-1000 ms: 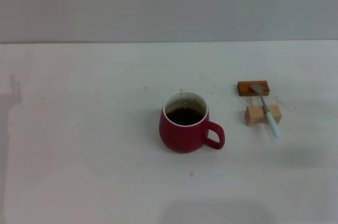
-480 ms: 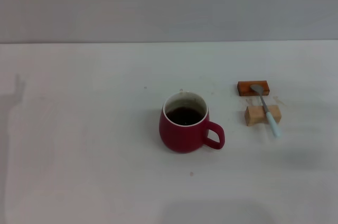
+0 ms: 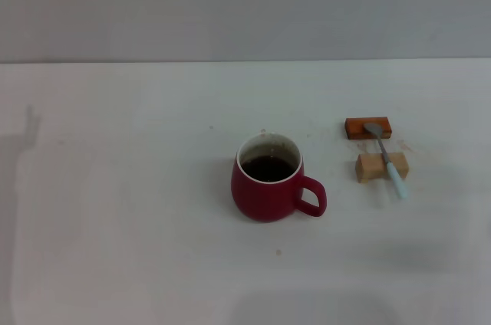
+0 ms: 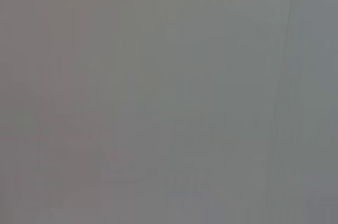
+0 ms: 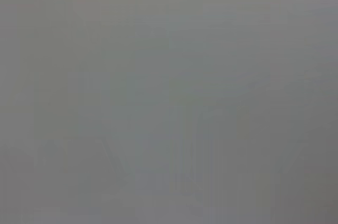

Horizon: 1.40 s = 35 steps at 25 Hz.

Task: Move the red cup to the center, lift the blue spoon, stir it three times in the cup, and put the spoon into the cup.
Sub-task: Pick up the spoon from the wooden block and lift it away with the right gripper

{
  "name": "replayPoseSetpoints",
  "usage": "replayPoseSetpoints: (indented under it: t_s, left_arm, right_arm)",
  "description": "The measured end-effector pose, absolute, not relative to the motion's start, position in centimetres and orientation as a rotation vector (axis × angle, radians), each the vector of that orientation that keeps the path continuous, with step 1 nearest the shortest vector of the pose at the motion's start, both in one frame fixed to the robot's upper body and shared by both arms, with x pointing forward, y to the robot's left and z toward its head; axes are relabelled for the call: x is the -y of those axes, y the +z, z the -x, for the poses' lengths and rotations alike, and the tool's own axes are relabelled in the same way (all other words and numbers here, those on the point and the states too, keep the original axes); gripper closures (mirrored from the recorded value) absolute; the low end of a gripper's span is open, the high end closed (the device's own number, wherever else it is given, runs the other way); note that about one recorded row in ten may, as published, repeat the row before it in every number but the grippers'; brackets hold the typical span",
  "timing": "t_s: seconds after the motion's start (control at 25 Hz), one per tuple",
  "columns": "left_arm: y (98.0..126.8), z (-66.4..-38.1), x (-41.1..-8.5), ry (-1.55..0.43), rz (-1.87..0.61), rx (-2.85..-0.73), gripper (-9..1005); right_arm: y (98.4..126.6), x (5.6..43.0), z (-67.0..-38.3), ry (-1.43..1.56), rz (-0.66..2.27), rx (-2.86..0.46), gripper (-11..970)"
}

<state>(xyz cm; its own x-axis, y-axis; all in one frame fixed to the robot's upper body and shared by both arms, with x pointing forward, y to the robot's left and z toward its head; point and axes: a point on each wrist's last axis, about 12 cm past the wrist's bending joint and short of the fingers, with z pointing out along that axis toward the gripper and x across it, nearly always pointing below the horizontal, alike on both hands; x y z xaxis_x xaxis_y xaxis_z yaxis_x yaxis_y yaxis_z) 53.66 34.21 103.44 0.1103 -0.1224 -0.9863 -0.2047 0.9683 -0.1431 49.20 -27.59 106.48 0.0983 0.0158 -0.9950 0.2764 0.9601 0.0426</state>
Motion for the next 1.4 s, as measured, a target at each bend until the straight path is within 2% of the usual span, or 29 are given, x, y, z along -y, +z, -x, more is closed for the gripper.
replayPoseSetpoints:
  t_s: [0.2, 0.44, 0.76, 1.04, 1.4]
  left_arm:
    - [103.4, -53.7, -34.2, 0.062, 0.269, -1.465, 136]
    - [103.4, -53.5, -34.4, 0.071, 0.28, -1.457, 136]
    - [103.4, -53.3, -34.6, 0.079, 0.277, -1.458, 136]
    - [103.1, -52.6, -35.1, 0.092, 0.29, -1.457, 137]
    - [103.0, -52.0, -35.5, 0.103, 0.306, -1.446, 137]
  right_arm:
    - [106.4, 26.1, -48.0, -0.198, -0.223, -1.471, 362]
    - [106.0, 21.5, -45.6, -0.173, -0.142, -1.528, 363]
    - [105.0, 18.5, -42.9, -0.078, -0.081, -1.629, 363]
    - [102.8, 17.7, -40.5, -0.001, -0.03, -1.784, 362]
    - [101.8, 17.3, -39.8, 0.007, 0.077, -1.855, 362]
